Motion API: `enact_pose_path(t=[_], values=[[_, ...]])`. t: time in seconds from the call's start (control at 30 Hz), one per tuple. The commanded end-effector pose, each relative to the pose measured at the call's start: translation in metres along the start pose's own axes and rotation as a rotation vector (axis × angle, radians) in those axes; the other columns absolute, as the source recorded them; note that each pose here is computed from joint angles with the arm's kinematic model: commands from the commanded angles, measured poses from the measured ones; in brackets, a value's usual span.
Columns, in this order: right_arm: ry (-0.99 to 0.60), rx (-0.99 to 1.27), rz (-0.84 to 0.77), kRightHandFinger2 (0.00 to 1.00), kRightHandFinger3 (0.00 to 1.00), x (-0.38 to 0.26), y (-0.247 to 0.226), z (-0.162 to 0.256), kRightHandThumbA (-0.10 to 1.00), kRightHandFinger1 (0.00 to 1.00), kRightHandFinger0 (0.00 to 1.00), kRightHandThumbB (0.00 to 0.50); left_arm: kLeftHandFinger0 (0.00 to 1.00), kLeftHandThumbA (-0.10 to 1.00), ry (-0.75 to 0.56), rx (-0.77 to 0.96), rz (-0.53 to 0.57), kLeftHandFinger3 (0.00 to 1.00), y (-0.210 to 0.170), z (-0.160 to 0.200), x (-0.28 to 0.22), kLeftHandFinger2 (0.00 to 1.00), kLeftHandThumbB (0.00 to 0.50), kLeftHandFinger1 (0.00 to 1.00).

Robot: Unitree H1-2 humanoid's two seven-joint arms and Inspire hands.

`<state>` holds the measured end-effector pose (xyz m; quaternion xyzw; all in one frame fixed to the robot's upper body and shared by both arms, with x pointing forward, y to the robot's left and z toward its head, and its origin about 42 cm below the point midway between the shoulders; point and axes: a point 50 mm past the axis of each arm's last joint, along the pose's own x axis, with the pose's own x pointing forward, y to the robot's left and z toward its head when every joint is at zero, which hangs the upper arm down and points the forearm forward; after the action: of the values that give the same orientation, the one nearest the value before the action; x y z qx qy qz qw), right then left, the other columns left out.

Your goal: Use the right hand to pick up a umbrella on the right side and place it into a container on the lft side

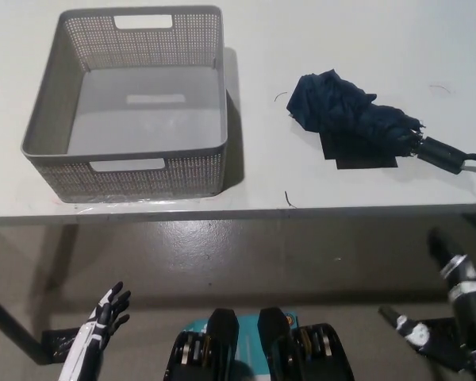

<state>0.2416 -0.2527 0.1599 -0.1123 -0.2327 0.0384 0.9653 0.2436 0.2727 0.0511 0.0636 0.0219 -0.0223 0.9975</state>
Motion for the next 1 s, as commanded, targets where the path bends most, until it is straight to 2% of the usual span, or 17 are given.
enact_pose_path(t=[0.0, 0.03, 0.1, 0.33, 0.37, 0.4, 0.47, 0.6, 0.73, 0.8, 0.83, 0.87, 0.97], values=[[-0.243, -0.218, -0.021, 1.00, 1.00, 0.045, -0.029, 0.067, 1.00, 1.00, 1.00, 0.412, 1.00, 1.00, -0.070, 0.016, -0.009, 1.00, 0.007, 0.006, -0.005, 1.00, 0.176, 1.00], [-0.251, -0.231, -0.011, 1.00, 1.00, 0.054, -0.033, 0.073, 1.00, 1.00, 1.00, 0.413, 1.00, 1.00, -0.069, 0.016, -0.008, 1.00, 0.006, 0.005, -0.005, 1.00, 0.177, 1.00], [-0.246, -0.289, 0.029, 1.00, 1.00, 0.078, -0.043, 0.090, 1.00, 1.00, 1.00, 0.457, 1.00, 1.00, -0.070, 0.014, -0.009, 1.00, 0.007, 0.004, -0.007, 1.00, 0.180, 1.00], [-0.206, -0.450, 0.105, 1.00, 1.00, 0.180, -0.061, 0.120, 1.00, 1.00, 1.00, 0.427, 1.00, 1.00, -0.069, 0.008, -0.004, 1.00, 0.006, 0.003, -0.007, 1.00, 0.175, 1.00], [-0.202, -0.470, 0.114, 1.00, 1.00, 0.202, -0.065, 0.123, 0.99, 1.00, 1.00, 0.411, 1.00, 1.00, -0.072, 0.009, -0.005, 1.00, 0.007, 0.003, -0.006, 1.00, 0.168, 1.00], [-0.197, -0.474, 0.117, 1.00, 1.00, 0.214, -0.067, 0.125, 0.99, 1.00, 1.00, 0.411, 1.00, 1.00, -0.075, 0.010, -0.005, 1.00, 0.008, 0.004, -0.004, 1.00, 0.166, 1.00], [-0.141, -0.484, 0.136, 1.00, 1.00, 0.251, -0.073, 0.129, 1.00, 1.00, 1.00, 0.446, 1.00, 1.00, -0.073, 0.015, -0.006, 1.00, 0.008, 0.005, -0.003, 1.00, 0.172, 1.00], [-0.054, -0.529, 0.169, 1.00, 1.00, 0.306, -0.076, 0.130, 1.00, 1.00, 1.00, 0.430, 1.00, 1.00, -0.074, 0.018, -0.012, 1.00, 0.007, 0.005, -0.003, 1.00, 0.171, 1.00], [0.035, -0.569, 0.202, 1.00, 1.00, 0.351, -0.074, 0.120, 1.00, 1.00, 1.00, 0.473, 1.00, 1.00, -0.075, 0.024, -0.015, 1.00, 0.007, 0.003, -0.004, 1.00, 0.166, 1.00], [0.076, -0.574, 0.212, 1.00, 1.00, 0.368, -0.072, 0.116, 1.00, 1.00, 1.00, 0.473, 1.00, 1.00, -0.070, 0.018, -0.014, 1.00, 0.007, 0.002, -0.005, 1.00, 0.168, 1.00], [0.102, -0.567, 0.215, 1.00, 1.00, 0.377, -0.071, 0.114, 1.00, 1.00, 1.00, 0.455, 1.00, 1.00, -0.069, 0.015, -0.015, 1.00, 0.006, 0.001, -0.006, 1.00, 0.174, 1.00], [0.150, -0.553, 0.221, 1.00, 1.00, 0.387, -0.069, 0.112, 1.00, 1.00, 1.00, 0.490, 1.00, 1.00, -0.068, 0.012, -0.015, 1.00, 0.005, 0.001, -0.006, 1.00, 0.172, 1.00], [0.187, -0.550, 0.235, 1.00, 1.00, 0.411, -0.062, 0.111, 1.00, 1.00, 1.00, 0.466, 1.00, 1.00, -0.067, 0.019, -0.012, 1.00, 0.005, 0.001, -0.007, 1.00, 0.177, 1.00]])
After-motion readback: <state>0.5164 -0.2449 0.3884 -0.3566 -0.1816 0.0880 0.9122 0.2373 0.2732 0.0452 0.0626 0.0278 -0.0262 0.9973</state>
